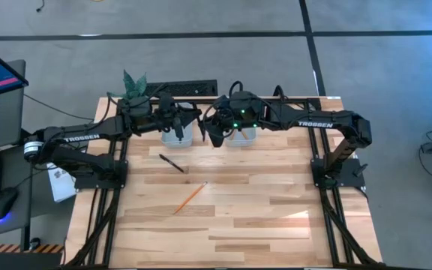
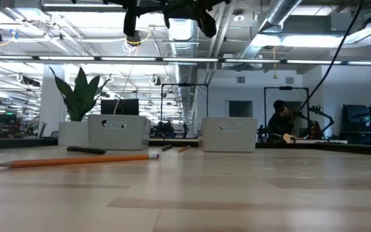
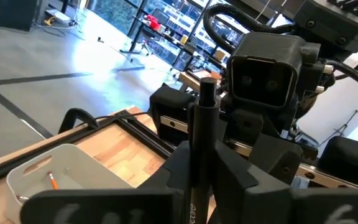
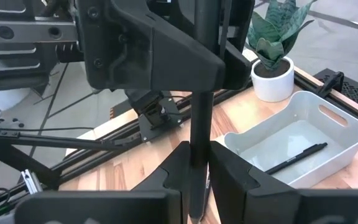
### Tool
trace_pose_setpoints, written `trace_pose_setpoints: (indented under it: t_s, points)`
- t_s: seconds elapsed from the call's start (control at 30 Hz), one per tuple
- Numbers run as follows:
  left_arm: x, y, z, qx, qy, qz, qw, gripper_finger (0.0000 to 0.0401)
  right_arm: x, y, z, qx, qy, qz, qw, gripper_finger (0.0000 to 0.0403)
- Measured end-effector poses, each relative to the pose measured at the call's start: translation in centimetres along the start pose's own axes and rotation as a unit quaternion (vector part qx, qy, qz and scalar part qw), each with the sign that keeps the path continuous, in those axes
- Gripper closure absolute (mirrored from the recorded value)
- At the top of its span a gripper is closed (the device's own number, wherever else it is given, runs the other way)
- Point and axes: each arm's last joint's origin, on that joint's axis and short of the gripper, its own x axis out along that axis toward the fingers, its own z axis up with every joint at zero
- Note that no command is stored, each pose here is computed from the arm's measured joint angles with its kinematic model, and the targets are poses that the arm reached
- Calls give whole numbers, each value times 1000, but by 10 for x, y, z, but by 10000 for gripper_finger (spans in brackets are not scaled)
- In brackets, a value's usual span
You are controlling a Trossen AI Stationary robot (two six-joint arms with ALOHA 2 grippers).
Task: Sort pens & pencils
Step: Put the black pen into the left gray bin
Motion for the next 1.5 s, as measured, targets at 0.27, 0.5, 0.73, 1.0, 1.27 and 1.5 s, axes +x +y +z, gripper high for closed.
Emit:
trace_pose_setpoints:
  t_s: [0.27,0.5,0.73,1.0,1.27,1.5]
  points:
    - [0,0,0,-1,0,-1,1000,363,0,0,0,0,0,0,1000,327]
    - [0,0,0,-1,2,0,1000,374,0,0,0,0,0,0,1000,327]
    - [0,0,0,-2,2,0,1000,362,0,0,0,0,0,0,1000,327]
    - [0,0,0,-2,2,-1,1000,365,0,0,0,0,0,0,1000,322]
    - [0,0,0,-2,3,-2,1000,363,0,0,0,4,0,0,1000,292]
    - [0,0,0,-2,3,-2,1000,363,0,-1,-2,-3,9,-3,1000,234]
